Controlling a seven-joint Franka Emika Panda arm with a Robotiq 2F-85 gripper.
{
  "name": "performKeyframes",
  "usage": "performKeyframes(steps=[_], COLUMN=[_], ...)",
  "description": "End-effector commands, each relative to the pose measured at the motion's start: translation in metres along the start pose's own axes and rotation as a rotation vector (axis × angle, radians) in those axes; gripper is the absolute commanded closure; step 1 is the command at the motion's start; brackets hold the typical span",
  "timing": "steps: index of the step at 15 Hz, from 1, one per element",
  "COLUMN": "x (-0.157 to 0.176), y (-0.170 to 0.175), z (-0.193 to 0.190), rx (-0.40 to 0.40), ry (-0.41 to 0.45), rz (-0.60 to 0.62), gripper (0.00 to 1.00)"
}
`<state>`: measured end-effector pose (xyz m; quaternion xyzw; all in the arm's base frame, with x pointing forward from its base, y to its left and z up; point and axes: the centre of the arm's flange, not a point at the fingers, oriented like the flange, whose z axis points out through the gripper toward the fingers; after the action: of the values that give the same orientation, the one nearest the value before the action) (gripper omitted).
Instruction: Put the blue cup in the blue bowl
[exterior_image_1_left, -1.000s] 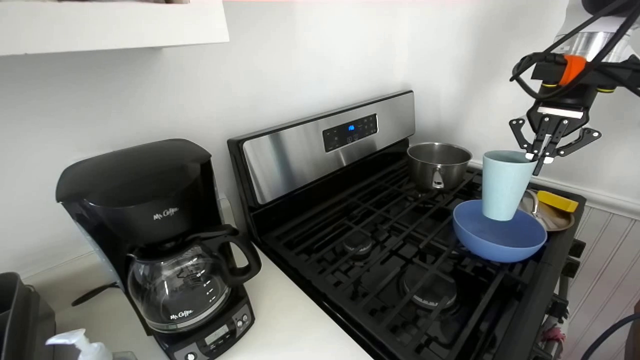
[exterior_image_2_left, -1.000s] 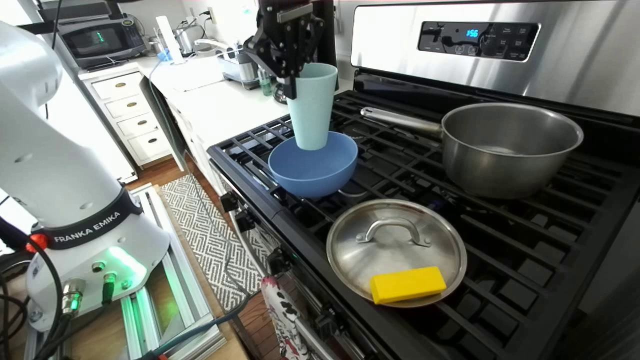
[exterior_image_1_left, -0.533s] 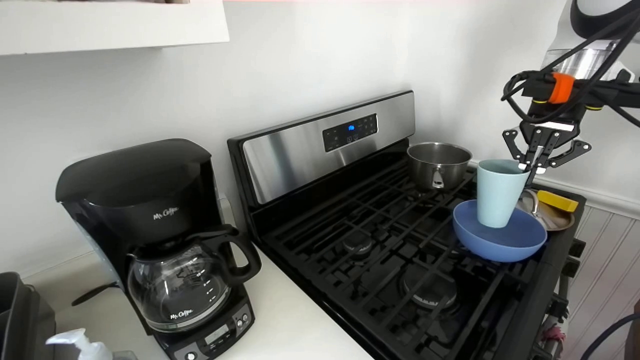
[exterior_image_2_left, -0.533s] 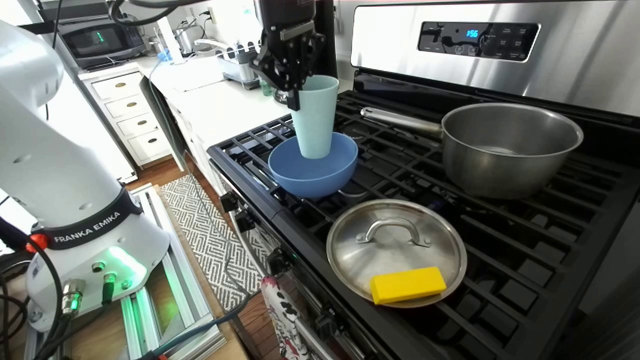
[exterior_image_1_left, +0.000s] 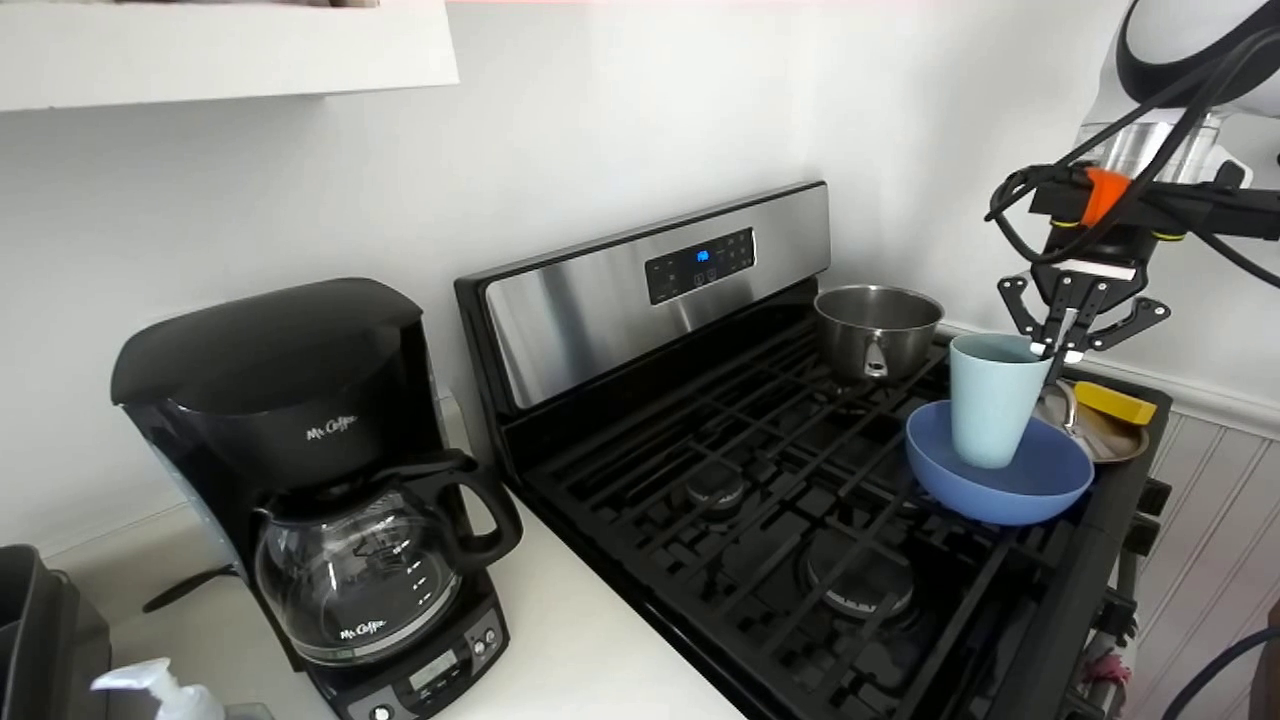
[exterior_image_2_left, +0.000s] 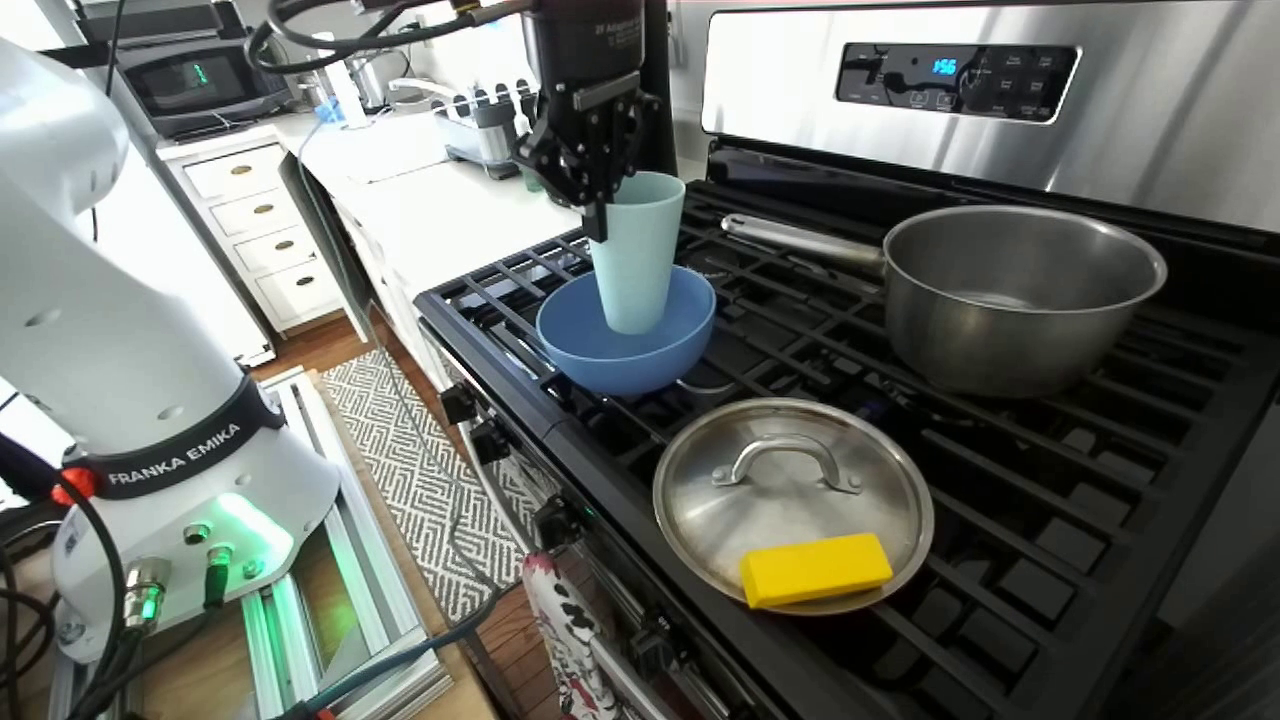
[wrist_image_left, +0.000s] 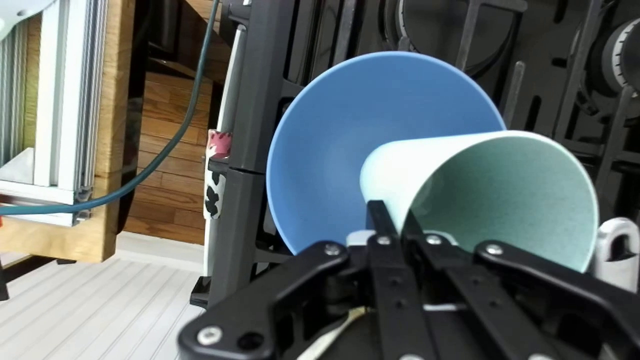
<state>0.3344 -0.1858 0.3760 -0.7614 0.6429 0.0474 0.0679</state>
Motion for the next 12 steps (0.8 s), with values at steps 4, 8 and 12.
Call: performKeyframes(steps=[4, 8, 12], x=[-0.009, -0.006, 0.001], y=[-0.002, -0.007, -0.009], z=[0.03, 0.04, 0.048], rx=[-0.062, -0.036, -0.041], ry=[0.066, 0.092, 0.069], rz=[-0.033, -0.042, -0.038], gripper=[0.99, 0.99, 0.99])
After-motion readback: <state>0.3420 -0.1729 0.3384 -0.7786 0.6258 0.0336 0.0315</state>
